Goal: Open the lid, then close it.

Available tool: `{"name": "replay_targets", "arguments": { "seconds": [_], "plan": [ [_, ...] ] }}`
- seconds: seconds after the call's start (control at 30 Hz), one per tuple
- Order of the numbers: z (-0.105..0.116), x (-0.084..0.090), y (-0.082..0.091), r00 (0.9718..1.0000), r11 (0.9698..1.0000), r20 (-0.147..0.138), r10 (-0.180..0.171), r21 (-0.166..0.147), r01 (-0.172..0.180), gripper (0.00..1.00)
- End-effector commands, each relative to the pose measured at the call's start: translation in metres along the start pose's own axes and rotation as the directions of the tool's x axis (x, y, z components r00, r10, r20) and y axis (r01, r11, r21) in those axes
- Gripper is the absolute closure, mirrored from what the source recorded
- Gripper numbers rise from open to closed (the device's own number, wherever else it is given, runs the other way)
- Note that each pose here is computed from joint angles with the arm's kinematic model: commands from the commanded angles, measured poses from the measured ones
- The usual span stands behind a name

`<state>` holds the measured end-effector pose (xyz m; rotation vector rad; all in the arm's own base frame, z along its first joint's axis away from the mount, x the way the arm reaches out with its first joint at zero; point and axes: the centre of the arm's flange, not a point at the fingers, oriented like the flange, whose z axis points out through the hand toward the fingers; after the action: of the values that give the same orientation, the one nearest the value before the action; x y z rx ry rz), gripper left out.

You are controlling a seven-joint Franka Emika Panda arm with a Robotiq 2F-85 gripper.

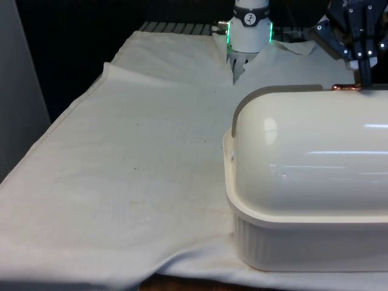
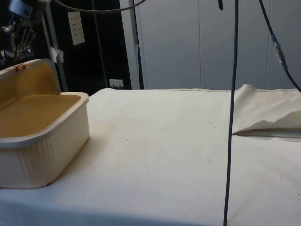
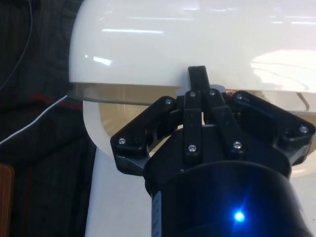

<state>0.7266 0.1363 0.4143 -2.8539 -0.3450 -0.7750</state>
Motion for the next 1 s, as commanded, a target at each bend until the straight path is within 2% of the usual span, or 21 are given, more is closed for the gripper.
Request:
{"name": "replay_targets", "arguments": {
  "seconds": [0.0,0.2,0.23,0.27,0.4,0.47,0.5,0.53,0.6,0.77,0.8,0.83,0.87,0.97],
  "plan": [
    [0.002,-0.002,0.002,0.9999,1.0,0.013,0.0,-0.006,0.0,1.0],
    [0.005,-0.006,0.003,0.9991,1.0,0.041,0.0,-0.005,0.0,1.0],
    [0.003,-0.004,0.003,0.9996,1.0,0.03,0.002,-0.001,-0.002,1.0],
    [0.006,-0.007,0.004,0.999,1.0,0.045,0.001,-0.006,-0.001,1.0],
    [0.008,-0.01,0.004,0.9979,1.0,0.065,0.002,-0.004,-0.002,1.0],
    [0.007,-0.011,0.005,0.9975,1.0,0.071,0.003,-0.004,-0.003,1.0],
    [0.006,-0.008,0.003,0.9983,1.0,0.059,0.002,0.001,-0.002,1.0],
    [0.007,-0.011,0.005,0.9972,1.0,0.074,0.003,-0.004,-0.002,1.0],
    [0.008,-0.013,0.005,0.9962,1.0,0.087,0.004,-0.003,-0.004,1.0],
    [0.01,-0.018,0.004,0.9941,1.0,0.108,0.005,0.002,-0.006,1.0],
    [0.01,-0.019,0.003,0.9938,1.0,0.111,0.006,0.003,-0.006,1.0],
    [0.005,-0.012,0.003,0.9957,1.0,0.092,0.002,0.005,-0.002,1.0],
    [0.01,-0.02,0.002,0.9935,1.0,0.113,0.006,0.005,-0.006,1.0],
    [0.011,-0.025,0.001,0.9925,0.9999,0.122,0.008,0.007,-0.009,1.0]
  ]
}}
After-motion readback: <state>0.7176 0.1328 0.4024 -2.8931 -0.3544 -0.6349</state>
